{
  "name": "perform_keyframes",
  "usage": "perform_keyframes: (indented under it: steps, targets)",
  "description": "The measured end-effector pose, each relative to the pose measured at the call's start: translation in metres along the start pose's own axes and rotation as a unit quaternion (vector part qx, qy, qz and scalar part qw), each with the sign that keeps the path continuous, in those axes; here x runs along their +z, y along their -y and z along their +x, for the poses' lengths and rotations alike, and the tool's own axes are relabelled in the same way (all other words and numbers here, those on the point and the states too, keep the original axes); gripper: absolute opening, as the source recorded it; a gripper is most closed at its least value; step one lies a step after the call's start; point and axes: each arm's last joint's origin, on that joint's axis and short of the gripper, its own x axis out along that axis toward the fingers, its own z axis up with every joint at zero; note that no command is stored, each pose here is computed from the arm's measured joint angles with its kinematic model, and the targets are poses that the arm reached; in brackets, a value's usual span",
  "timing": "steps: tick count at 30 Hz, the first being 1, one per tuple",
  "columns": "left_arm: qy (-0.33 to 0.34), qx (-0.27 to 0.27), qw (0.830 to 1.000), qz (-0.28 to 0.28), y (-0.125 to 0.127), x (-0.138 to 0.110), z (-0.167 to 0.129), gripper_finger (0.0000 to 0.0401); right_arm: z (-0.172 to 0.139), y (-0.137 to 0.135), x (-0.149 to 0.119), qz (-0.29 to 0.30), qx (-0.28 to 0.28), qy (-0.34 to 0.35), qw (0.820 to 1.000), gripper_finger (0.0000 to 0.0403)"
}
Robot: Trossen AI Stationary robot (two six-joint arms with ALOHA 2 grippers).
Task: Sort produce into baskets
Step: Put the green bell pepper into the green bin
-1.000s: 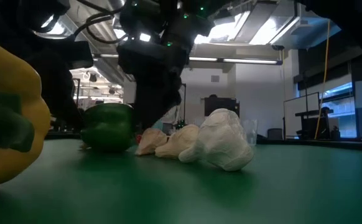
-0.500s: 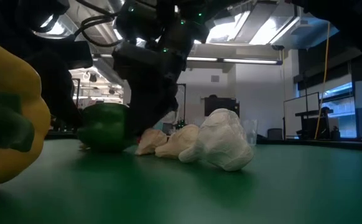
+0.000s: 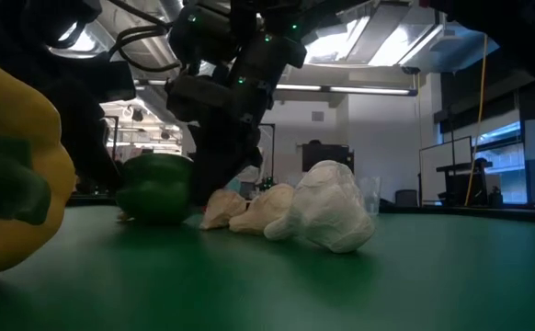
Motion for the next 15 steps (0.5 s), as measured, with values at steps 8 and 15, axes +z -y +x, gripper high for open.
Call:
perform_keyframes:
  steps: [8, 15]
  targets:
    - [-0.001, -0.001, 1.0, 0.0, 0.0, 0.0, -0.0001, 0.0, -0.0004, 0.0017, -0.0003, 0.005, -0.019, 0.001, 1.0, 0.0021]
    - [-0.025, -0.03, 0.999, -0.016, 0.001, -0.001, -0.0015, 0.0, -0.0018, 0.0012, -0.0008, 0.005, -0.011, -0.008, 1.0, 0.0006]
